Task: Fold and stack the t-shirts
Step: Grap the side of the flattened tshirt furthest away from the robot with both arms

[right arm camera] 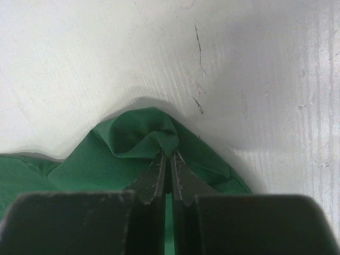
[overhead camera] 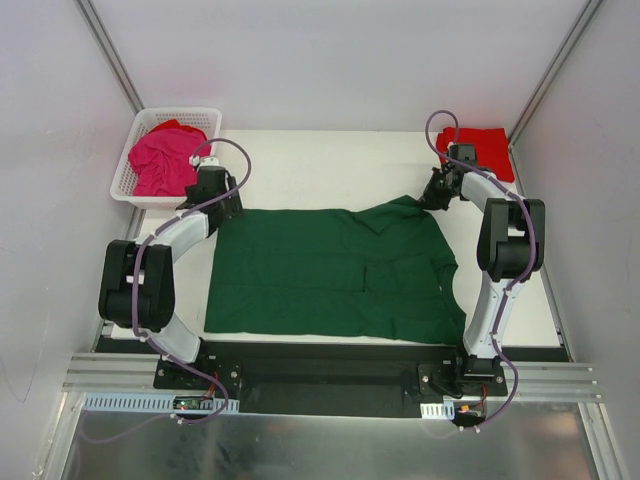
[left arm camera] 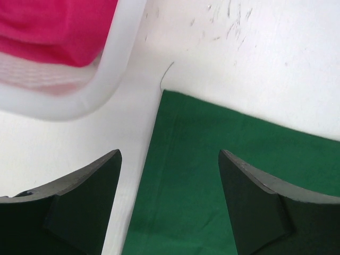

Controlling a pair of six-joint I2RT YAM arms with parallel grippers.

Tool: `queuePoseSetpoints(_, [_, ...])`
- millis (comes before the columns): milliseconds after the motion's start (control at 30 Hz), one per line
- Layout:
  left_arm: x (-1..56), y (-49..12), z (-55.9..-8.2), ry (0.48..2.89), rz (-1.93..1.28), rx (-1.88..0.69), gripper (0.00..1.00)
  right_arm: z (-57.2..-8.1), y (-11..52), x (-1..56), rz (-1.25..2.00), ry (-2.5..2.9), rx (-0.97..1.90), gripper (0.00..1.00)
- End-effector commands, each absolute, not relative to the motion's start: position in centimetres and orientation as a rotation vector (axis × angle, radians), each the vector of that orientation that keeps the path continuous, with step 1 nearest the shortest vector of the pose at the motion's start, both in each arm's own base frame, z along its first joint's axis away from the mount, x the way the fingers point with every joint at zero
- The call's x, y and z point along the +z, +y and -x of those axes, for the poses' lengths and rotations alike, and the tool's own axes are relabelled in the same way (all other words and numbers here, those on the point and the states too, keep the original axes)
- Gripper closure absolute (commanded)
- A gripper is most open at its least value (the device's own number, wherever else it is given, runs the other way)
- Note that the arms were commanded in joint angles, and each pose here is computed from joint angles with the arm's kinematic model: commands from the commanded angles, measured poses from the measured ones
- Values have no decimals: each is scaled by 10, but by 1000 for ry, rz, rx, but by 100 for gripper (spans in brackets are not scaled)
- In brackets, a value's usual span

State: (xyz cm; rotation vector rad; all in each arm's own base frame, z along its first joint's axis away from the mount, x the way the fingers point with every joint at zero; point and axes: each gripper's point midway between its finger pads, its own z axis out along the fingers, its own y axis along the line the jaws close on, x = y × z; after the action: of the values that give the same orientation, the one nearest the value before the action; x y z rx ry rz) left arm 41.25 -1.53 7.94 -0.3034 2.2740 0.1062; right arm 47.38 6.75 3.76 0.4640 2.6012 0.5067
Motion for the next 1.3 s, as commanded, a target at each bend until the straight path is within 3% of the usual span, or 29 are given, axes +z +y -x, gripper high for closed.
queuePoseSetpoints(0, [93, -15, -442, 2220, 237, 122, 27, -479, 67, 60, -434, 2554, 530, 99])
queuePoseSetpoints(467, [88, -16, -478, 2276, 52, 121, 32, -478, 69, 61, -432, 2558, 540, 99])
queuePoseSetpoints(1267, [54, 0, -473, 2406, -142, 224, 33, -480, 59, 63, -471, 2540, 564, 99])
